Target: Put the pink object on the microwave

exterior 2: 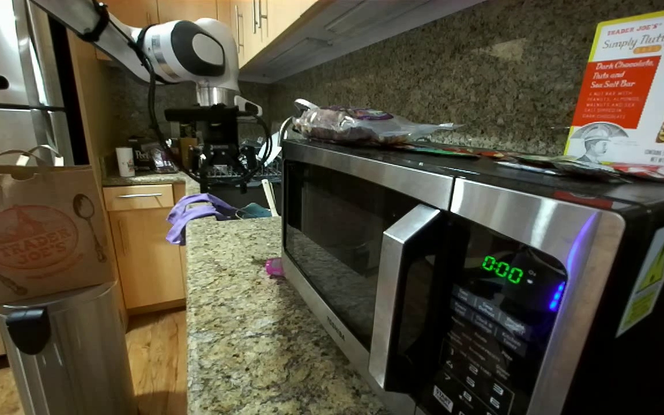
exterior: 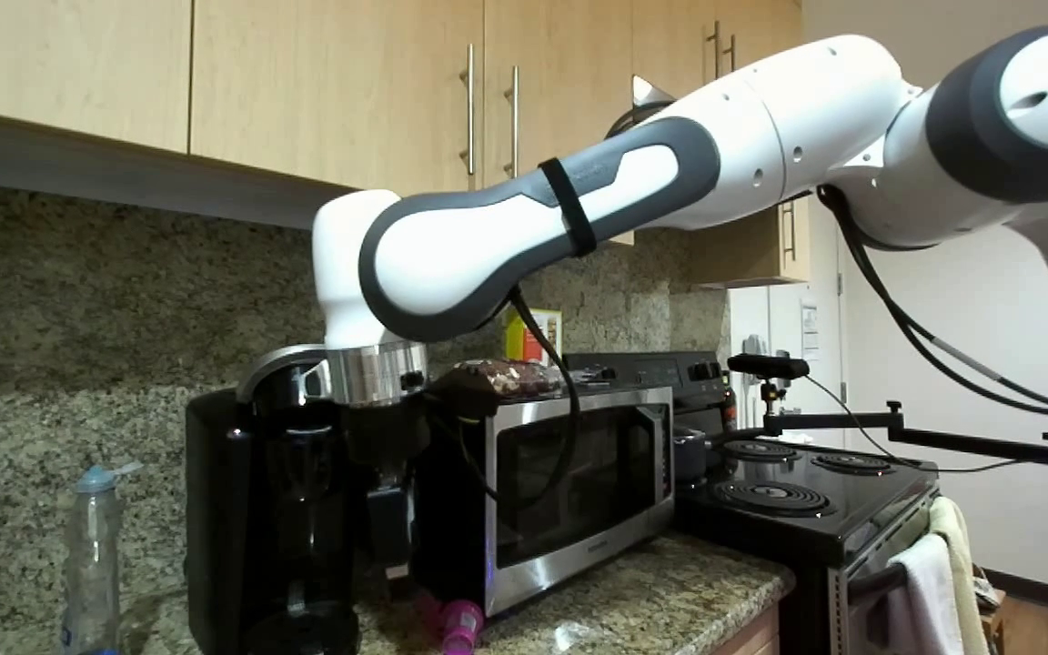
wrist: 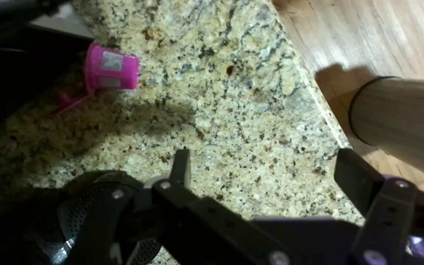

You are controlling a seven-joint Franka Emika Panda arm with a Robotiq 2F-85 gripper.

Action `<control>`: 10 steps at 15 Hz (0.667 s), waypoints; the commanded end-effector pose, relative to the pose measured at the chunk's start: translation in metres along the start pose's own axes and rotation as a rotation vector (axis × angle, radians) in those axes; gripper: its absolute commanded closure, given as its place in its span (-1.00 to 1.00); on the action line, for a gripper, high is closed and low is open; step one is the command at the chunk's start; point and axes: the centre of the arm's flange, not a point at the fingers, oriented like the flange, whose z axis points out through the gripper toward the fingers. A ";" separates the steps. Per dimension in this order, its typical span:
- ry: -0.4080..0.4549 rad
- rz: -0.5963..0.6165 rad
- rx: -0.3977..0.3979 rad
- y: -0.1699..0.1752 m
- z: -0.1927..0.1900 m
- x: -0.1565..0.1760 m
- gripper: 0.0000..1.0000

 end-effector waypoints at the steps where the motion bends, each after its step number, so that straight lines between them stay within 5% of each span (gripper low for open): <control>1: 0.061 0.170 0.086 -0.001 -0.003 -0.008 -1.00; 4: 0.116 0.292 0.113 0.000 -0.003 -0.005 -1.00; 10: 0.120 0.363 0.005 0.009 -0.009 -0.006 -1.00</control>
